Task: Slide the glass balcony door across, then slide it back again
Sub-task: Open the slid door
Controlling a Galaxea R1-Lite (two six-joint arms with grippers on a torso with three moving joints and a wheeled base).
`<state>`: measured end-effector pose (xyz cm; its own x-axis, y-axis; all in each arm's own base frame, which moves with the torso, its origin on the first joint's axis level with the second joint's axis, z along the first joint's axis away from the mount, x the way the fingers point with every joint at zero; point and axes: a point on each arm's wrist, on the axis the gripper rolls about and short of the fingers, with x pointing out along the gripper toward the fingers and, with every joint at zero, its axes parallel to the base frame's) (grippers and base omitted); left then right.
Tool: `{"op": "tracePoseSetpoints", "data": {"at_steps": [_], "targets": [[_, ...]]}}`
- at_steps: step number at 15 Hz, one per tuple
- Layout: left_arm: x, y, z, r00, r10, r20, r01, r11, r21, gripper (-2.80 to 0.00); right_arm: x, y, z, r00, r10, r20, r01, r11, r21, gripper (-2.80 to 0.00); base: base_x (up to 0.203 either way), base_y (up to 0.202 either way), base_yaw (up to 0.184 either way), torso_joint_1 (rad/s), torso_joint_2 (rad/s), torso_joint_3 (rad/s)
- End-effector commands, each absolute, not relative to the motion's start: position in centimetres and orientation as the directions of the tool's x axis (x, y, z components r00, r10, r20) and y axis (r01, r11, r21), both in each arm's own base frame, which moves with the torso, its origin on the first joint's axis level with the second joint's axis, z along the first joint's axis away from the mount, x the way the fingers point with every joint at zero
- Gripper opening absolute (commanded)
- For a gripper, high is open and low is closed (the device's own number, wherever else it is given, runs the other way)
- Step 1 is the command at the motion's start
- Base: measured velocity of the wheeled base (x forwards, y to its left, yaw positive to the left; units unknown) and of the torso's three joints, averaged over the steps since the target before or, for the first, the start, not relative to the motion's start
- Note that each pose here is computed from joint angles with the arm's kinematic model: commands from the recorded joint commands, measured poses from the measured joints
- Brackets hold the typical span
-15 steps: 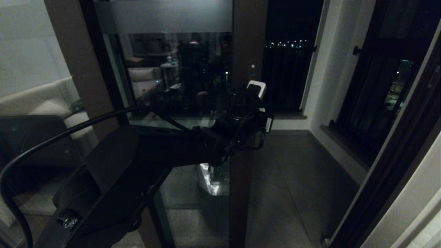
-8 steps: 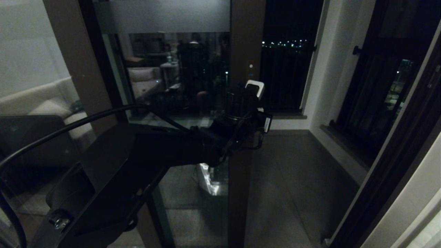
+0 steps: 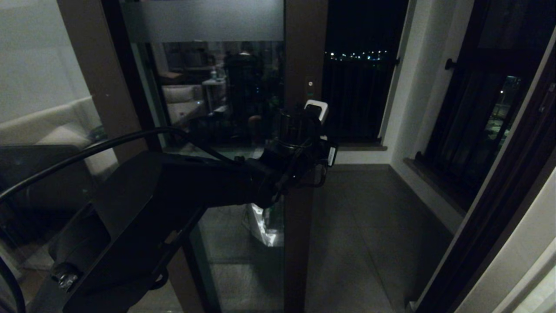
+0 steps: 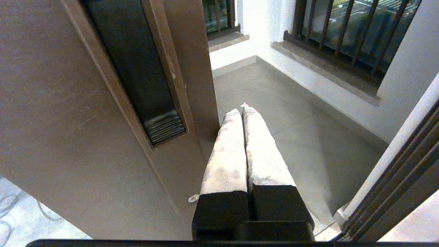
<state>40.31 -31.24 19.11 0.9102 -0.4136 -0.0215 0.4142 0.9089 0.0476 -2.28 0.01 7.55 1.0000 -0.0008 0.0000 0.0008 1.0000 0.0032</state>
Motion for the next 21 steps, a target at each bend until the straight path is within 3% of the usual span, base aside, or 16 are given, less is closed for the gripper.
{"op": "tracePoseSetpoints", "data": {"at_steps": [1,21], "targets": [[44.0,-25.6,19.2,0.957,-0.290,-0.017,0.291,0.956,0.046,-2.80,-2.3,0.0,7.6,1.000,0.000,-0.002,0.000,1.000,0.003,-2.80,0.000,0.000,0.000,0.000,0.00,0.000],[43.8,-21.3,18.7,0.975,-0.220,-0.019,0.221,0.974,0.045,-2.80,-2.3,0.0,7.6,1.000,0.000,-0.002,0.000,1.000,0.003,-2.80,0.000,0.000,0.000,0.000,0.00,0.000]]}}
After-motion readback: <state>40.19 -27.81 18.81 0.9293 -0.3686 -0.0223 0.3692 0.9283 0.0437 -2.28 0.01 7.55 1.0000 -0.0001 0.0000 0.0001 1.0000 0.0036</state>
